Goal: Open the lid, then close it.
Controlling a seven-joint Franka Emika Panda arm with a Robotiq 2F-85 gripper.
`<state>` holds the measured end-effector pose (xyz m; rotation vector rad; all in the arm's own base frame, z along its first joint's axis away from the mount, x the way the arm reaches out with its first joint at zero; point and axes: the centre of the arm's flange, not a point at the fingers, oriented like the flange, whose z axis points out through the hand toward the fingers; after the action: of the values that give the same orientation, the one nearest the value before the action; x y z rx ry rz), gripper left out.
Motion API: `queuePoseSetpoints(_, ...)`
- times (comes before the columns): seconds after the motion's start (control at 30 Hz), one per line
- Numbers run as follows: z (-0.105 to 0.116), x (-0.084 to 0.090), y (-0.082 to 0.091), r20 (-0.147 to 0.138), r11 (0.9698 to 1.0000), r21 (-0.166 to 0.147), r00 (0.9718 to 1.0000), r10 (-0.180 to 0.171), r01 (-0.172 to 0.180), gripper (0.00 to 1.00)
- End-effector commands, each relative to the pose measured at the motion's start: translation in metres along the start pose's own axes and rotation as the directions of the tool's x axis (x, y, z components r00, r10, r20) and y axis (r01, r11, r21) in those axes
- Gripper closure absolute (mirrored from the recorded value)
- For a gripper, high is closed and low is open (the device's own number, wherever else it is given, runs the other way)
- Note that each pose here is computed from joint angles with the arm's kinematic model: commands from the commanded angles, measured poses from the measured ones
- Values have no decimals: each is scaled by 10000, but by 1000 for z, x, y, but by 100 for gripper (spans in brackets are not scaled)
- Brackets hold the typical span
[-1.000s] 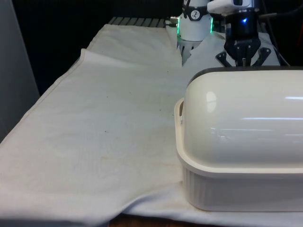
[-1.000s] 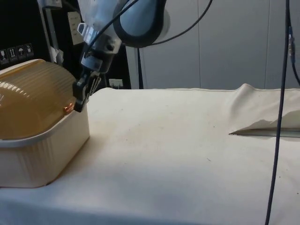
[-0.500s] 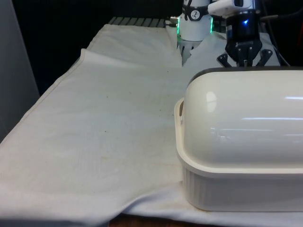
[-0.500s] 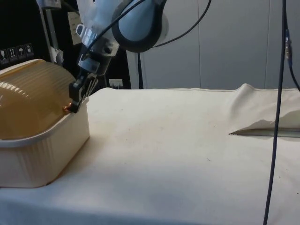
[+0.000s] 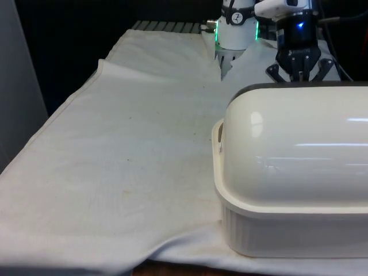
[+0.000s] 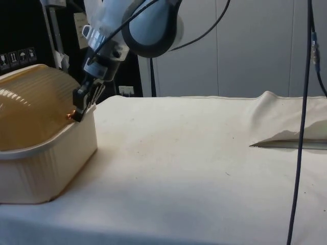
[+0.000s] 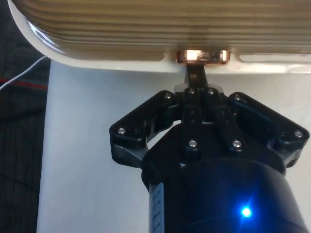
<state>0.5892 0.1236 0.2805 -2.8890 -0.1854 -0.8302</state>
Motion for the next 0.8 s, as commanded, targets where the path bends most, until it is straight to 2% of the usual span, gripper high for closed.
queuePoseSetpoints(0.0,-1,2,-4,-156,10000,78,9999,51,-50,100)
queuePoseSetpoints(0.17,-7,7,-5,-406,9999,90,9992,64,-60,100)
queuePoseSetpoints(0.2,-5,5,0,-299,10000,-6,9996,4,-5,100)
queuePoseSetpoints(0.23,-9,9,-5,-495,9999,97,9988,66,-61,100)
queuePoseSetpoints(0.33,-12,11,-6,-614,9999,95,9981,70,-65,100)
queuePoseSetpoints(0.37,-9,9,-1,-468,10000,-1,9989,1,-1,100)
queuePoseSetpoints(0.4,-15,13,-6,-693,9999,94,9976,65,-59,100)
queuePoseSetpoints(0.63,-24,20,-6,-972,10000,76,9953,38,-31,100)
queuePoseSetpoints(0.67,-22,18,-2,-836,10000,-5,9965,-14,14,100)
queuePoseSetpoints(0.7,-25,21,-6,-1021,10000,74,9948,44,-36,100)
queuePoseSetpoints(0.77,-29,24,-6,-1150,10000,63,9934,33,-26,100)
